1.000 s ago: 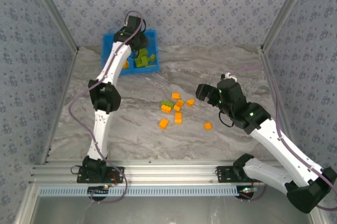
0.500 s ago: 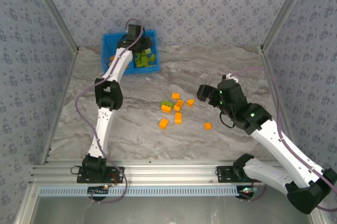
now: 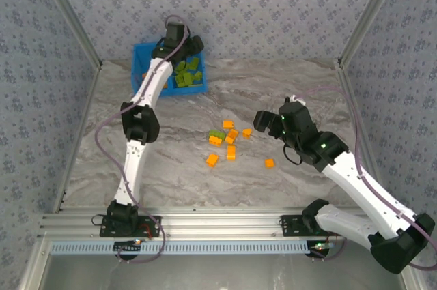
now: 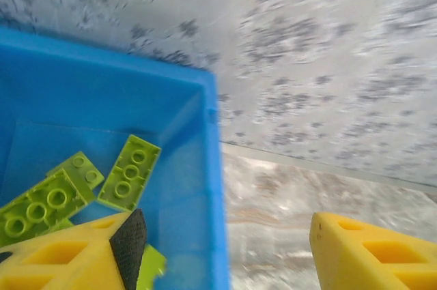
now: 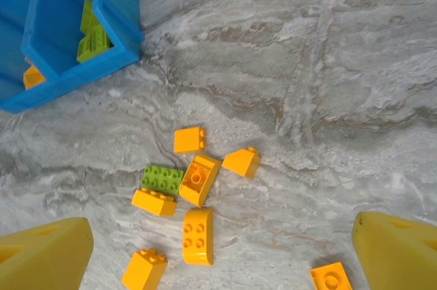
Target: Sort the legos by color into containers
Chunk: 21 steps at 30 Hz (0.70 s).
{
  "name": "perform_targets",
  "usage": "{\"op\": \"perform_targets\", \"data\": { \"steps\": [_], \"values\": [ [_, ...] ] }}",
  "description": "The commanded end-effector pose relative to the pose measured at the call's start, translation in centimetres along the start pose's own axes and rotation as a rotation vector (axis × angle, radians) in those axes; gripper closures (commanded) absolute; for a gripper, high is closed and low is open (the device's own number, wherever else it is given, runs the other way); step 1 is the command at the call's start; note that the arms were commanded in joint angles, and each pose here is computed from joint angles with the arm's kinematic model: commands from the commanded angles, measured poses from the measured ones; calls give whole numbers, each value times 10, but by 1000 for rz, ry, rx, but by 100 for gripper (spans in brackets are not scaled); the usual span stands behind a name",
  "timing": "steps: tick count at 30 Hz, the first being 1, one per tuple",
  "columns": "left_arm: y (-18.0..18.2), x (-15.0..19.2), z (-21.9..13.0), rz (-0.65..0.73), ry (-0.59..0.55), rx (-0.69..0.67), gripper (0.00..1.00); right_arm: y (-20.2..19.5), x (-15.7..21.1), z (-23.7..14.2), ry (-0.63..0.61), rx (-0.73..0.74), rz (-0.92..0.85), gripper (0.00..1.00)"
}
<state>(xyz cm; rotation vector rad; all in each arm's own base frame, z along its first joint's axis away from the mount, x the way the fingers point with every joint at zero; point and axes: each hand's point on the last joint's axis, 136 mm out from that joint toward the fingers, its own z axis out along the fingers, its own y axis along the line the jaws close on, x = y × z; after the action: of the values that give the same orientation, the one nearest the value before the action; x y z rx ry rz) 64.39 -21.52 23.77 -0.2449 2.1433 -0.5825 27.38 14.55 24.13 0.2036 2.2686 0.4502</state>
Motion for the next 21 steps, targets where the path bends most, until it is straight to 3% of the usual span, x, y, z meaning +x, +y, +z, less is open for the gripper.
{"op": "perform_targets", "data": {
  "steps": [1, 4, 8, 15, 17, 21],
  "values": [
    [-79, -50, -124, 112, -101, 136, 33, 27, 12, 12, 77, -112, -158, 0],
    [-92, -26, -173, 201, -76, 175, 33, 50, 30, 26, 174, -156, -310, 0],
    [-83, 19, -227, 264, -55, 224, 31, 80, 66, 54, 303, -210, -528, 0],
    [6, 92, -303, 285, -16, 20, 23, 106, 104, 118, 476, -198, -772, 17],
    [29, 115, -317, 286, 13, -27, 19, 107, 114, 135, 512, -185, -797, 25],
    [64, 152, -336, 278, 67, -98, 9, 109, 133, 160, 566, -168, -844, 30]
  ]
}}
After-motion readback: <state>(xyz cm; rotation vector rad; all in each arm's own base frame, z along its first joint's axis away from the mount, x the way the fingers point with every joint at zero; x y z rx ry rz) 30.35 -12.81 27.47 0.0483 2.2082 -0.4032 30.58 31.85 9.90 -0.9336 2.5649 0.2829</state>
